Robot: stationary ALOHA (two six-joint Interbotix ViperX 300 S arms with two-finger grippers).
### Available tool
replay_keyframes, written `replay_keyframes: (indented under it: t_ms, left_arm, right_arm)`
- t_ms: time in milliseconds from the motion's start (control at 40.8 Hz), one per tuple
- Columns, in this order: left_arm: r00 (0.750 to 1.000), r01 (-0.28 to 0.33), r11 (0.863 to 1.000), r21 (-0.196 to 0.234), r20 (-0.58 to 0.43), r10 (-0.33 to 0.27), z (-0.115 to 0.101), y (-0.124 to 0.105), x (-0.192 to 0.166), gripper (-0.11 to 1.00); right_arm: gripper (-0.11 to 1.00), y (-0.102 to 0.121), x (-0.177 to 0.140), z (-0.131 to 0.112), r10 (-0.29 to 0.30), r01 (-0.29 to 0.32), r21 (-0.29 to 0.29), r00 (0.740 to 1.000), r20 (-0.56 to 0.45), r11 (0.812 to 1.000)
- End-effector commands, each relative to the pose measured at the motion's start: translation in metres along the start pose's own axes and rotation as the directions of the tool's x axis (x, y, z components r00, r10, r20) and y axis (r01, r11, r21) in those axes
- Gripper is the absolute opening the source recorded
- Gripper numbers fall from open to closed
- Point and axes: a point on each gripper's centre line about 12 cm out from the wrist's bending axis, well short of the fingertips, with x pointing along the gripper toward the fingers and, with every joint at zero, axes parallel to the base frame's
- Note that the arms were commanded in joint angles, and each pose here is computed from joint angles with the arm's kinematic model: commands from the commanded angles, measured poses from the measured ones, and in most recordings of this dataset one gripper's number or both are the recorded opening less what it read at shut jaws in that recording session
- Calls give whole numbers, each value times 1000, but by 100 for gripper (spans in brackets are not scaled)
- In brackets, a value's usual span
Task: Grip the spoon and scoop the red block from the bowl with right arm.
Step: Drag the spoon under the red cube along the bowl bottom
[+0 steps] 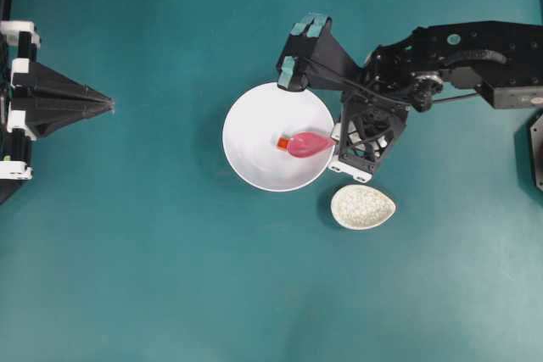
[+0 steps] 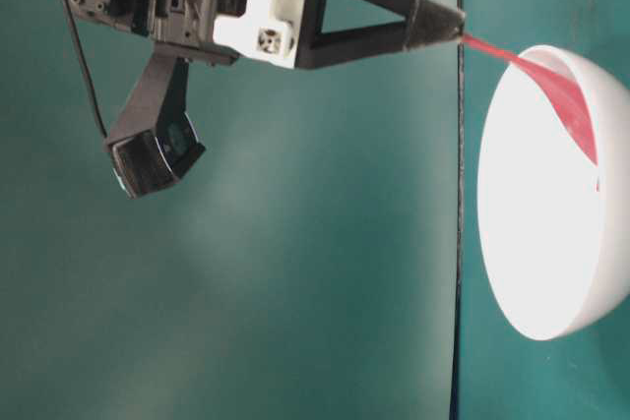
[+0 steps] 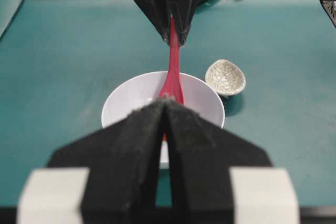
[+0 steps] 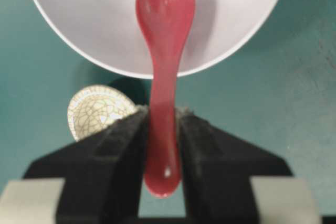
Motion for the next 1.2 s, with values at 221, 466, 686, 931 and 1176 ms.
replay_keyframes:
  t_ms: [221,466,686,931,1176]
  left_arm:
    - [1000,1,1000,0,22,-1,7,0,2,0]
    - [1000,1,1000,2,22,-1,7,0,2,0]
    - [1000,1,1000,2,22,-1,7,0,2,0]
    - [1000,1,1000,0,22,-1,7,0,2,0]
    - [1000,1,1000,-4,25,-1,8,0,1,0]
  right_arm:
    - [25,3,3,17,7,-7,-1,999,46,1000]
    - [25,4,4,34,23,-23,3,990,138,1000]
    - [25,7,3,46,41,-44,7,976,212,999]
    - [25,9,2,53,58,-64,13,961,269,998]
    - [25,10,-4,47,67,-74,13,959,277,997]
